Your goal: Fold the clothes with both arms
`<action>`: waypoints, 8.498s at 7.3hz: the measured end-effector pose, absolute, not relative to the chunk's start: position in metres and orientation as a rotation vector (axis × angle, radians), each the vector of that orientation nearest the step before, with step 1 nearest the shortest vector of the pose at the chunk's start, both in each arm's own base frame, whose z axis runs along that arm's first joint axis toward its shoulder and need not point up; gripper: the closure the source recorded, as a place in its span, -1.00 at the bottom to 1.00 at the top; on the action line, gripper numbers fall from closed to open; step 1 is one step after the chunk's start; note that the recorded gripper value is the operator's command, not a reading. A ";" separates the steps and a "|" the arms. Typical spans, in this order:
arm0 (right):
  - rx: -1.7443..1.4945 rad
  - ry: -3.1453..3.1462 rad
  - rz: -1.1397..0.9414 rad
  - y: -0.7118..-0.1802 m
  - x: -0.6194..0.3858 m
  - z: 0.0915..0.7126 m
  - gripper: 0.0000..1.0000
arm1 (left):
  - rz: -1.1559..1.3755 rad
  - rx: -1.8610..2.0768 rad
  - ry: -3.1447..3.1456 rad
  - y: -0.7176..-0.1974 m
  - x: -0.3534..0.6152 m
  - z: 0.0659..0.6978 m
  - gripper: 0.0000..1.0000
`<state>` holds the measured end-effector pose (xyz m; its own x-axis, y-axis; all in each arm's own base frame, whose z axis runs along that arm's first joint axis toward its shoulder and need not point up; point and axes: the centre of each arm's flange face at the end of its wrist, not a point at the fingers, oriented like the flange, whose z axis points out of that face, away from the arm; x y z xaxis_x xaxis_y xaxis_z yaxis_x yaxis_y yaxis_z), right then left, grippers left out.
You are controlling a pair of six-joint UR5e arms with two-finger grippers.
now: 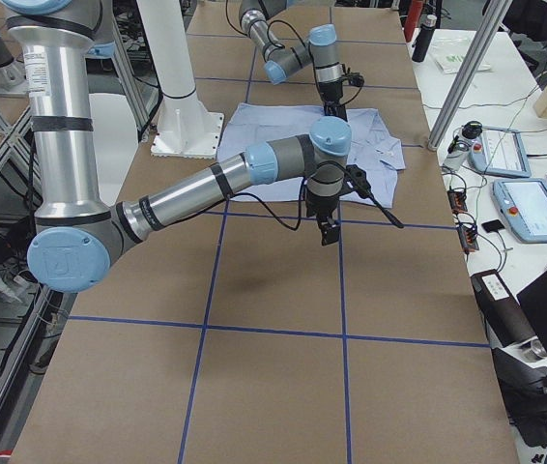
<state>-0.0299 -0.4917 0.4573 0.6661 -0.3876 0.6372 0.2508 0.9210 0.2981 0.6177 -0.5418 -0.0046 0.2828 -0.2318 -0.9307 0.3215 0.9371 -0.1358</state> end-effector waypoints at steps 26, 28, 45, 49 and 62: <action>0.229 -0.917 0.126 -0.624 -0.467 0.352 1.00 | 0.047 0.323 1.141 -0.469 0.430 0.069 -1.00; 0.243 -0.904 0.115 -0.630 -0.456 0.361 1.00 | 0.045 0.319 1.136 -0.470 0.431 0.074 -1.00; 0.076 -0.929 0.236 -0.296 -0.351 0.338 -1.00 | 0.040 0.233 1.086 -0.342 0.380 0.259 -1.00; 0.093 -0.919 0.265 -0.238 -0.379 0.337 -1.00 | -0.048 0.140 1.077 -0.259 0.433 0.302 -0.88; 0.091 -0.916 0.262 -0.233 -0.376 0.338 -1.00 | 0.022 0.059 1.014 -0.218 0.502 0.336 -0.21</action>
